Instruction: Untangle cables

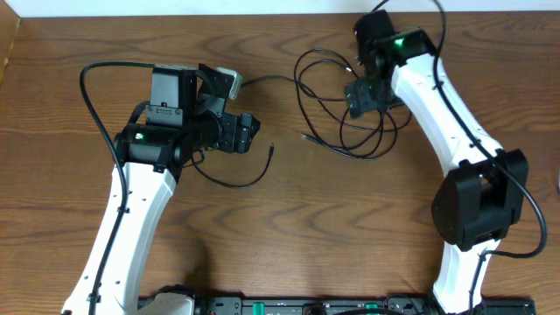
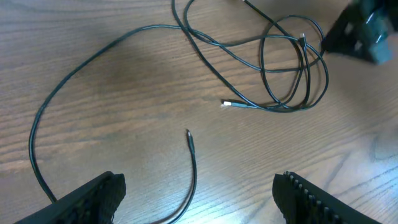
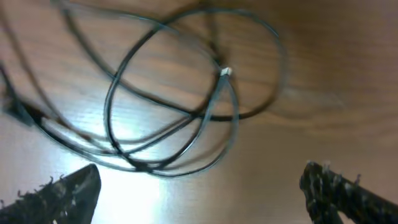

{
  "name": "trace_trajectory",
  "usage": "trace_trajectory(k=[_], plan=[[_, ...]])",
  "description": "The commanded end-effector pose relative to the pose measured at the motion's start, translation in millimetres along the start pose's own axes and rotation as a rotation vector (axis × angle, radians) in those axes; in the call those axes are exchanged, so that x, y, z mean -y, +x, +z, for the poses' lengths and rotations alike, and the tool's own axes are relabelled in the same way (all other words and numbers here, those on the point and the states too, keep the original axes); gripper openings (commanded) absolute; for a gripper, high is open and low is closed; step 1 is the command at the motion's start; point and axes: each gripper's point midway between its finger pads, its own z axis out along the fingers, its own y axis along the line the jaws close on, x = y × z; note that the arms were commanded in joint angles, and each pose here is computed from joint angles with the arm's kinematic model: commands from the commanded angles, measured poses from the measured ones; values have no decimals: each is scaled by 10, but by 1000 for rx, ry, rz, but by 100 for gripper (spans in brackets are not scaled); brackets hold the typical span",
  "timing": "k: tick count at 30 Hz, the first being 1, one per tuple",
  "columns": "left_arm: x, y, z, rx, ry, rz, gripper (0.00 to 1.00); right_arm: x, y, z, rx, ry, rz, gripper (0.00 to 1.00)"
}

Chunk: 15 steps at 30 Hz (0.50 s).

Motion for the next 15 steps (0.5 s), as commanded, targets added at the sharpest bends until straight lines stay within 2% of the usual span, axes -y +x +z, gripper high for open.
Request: trace_trajectory(k=[1, 6, 8, 10, 15], plan=[[10, -24, -17, 6, -1, 3, 82, -160, 129, 169, -29, -77, -259, 99], [9, -24, -17, 7, -2, 3, 81, -296, 395, 433, -104, -138, -170, 83], [9, -25, -17, 7, -2, 3, 81, -351, 512, 532, -132, -165, -170, 82], [9, -24, -17, 7, -2, 3, 81, -379, 603, 624, -149, -175, -200, 82], [9, -24, -17, 7, -2, 3, 81, -783, 786, 707, -135, -366, -407, 95]])
